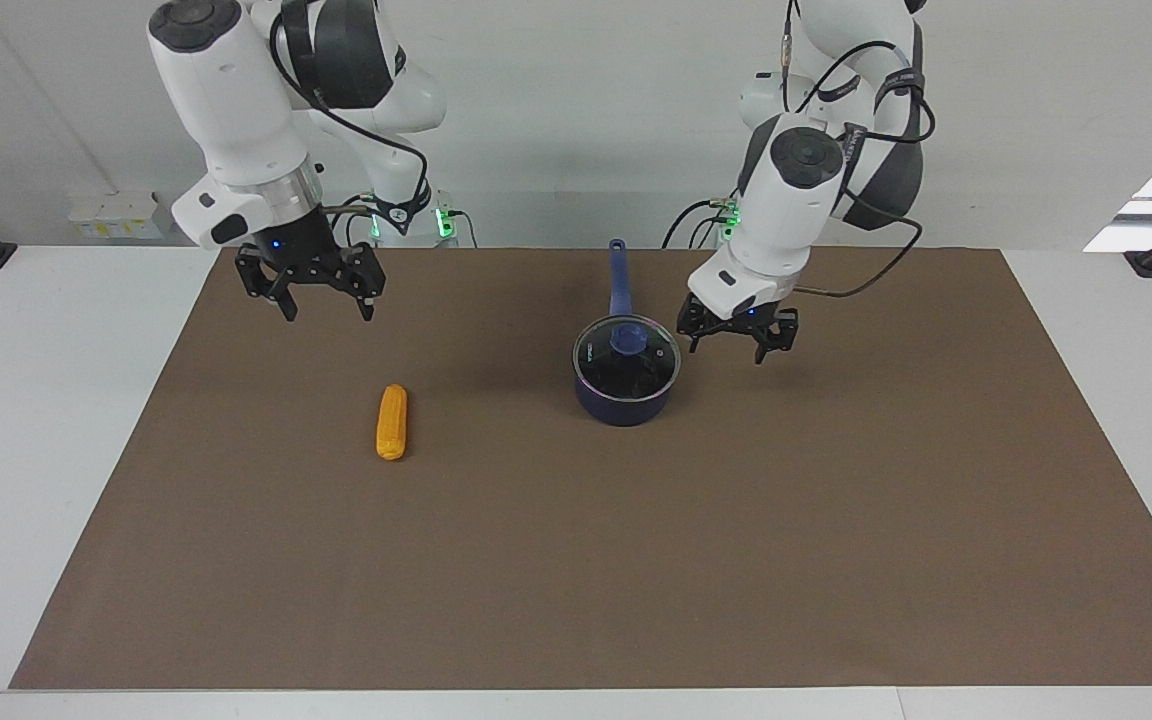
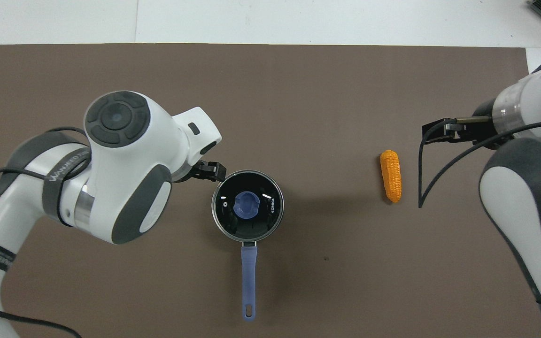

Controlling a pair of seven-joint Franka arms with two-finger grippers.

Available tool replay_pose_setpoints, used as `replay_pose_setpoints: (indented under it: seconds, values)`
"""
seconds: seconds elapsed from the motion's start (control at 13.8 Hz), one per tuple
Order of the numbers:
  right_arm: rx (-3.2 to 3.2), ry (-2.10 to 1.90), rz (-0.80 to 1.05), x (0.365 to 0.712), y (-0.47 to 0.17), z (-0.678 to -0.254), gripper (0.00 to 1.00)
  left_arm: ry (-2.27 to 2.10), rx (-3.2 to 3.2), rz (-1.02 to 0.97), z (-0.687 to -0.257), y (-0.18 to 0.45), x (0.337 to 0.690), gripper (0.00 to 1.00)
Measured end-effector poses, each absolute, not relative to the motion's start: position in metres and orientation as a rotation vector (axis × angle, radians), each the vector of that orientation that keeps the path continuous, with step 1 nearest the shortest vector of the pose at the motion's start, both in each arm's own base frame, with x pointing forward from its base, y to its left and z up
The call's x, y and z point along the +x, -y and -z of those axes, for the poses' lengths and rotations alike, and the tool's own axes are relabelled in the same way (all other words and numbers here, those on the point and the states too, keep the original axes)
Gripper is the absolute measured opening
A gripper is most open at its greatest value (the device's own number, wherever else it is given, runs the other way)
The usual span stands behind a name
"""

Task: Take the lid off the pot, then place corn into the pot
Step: 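Reach the left gripper to the lid knob while the right gripper reaches the corn, then grasp the blue lid knob with the left gripper while the right gripper grasps the corn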

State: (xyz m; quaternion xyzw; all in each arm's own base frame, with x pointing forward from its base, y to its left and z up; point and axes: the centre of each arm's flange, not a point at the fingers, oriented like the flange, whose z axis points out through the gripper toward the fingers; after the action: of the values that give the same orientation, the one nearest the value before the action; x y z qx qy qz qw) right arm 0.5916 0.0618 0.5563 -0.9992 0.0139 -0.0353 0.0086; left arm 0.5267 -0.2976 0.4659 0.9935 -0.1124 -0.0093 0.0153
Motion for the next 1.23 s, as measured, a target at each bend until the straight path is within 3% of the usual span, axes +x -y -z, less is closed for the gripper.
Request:
replay_pose_setpoints:
  seconds: [0.51, 0.87, 1.23]
  values:
    - [-3.123, -0.041, 0.067, 0.607, -0.065, -0.422, 1.00, 0.231, 3.102, 0.027, -0.426, 0.399, 0.476, 1.00]
    - [-3.121, -0.041, 0.072, 0.600, -0.065, -0.361, 1.00, 0.211, 3.103, 0.017, -0.398, 0.391, 0.471, 1.00]
    - [-3.121, -0.030, 0.063, 0.594, -0.066, -0.321, 1.00, 0.210, 3.100, 0.009, -0.400, 0.390, 0.470, 1.00]
